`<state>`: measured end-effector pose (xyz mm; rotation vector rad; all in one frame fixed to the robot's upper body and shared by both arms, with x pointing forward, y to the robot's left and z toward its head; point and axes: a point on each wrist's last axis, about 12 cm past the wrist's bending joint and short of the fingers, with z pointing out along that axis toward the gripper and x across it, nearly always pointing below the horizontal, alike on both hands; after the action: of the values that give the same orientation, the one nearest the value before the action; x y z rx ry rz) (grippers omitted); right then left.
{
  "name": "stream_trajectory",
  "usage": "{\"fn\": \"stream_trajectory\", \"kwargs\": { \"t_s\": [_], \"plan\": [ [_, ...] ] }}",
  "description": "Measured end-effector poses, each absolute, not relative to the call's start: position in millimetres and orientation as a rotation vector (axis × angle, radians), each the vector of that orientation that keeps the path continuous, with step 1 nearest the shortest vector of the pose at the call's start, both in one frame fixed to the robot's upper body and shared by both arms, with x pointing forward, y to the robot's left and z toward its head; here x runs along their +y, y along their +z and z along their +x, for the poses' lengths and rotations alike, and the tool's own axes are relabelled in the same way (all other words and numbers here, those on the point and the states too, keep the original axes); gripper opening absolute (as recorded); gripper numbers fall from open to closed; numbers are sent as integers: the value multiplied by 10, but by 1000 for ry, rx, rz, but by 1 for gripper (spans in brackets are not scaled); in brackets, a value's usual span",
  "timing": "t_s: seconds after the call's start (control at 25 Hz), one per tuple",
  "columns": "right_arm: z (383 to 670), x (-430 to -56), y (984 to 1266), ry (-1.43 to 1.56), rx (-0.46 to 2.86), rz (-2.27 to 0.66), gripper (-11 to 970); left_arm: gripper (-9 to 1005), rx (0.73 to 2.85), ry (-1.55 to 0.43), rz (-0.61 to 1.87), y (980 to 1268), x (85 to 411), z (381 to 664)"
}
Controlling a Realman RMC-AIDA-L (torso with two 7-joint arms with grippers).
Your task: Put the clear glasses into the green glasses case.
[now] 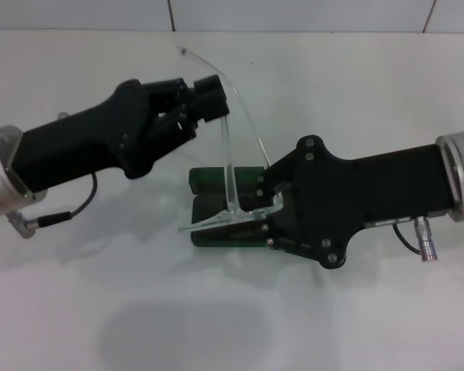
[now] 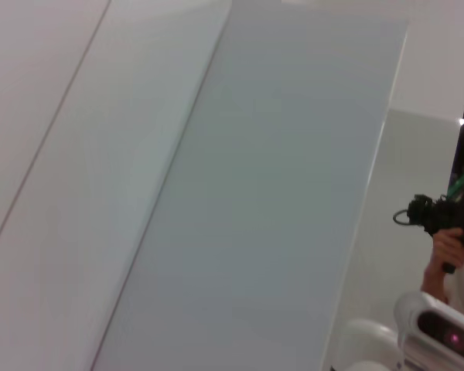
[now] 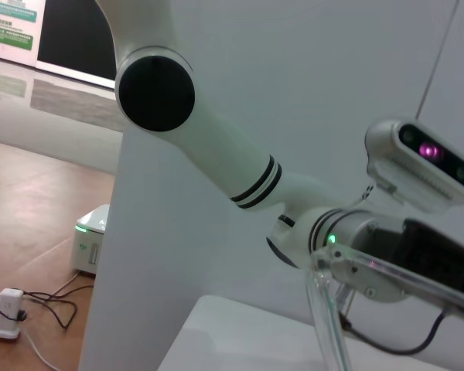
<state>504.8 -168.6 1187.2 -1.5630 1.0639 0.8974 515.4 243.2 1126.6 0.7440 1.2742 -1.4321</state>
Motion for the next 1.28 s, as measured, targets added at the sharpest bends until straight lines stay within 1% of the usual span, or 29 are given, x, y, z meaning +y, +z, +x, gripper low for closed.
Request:
{"fn": "stream_trajectory", "kwargs": {
  "t_s": [0.92,1.28],
  "plan": [
    [5054,-1680,11877,888,1049,-1568,116,161,1322,-1470,834,11185,2354,5085],
    [5036,-1667,11857,897,1049,-1573,116,160,1301,-1442,759,11182,2412,5095]
  ]
}}
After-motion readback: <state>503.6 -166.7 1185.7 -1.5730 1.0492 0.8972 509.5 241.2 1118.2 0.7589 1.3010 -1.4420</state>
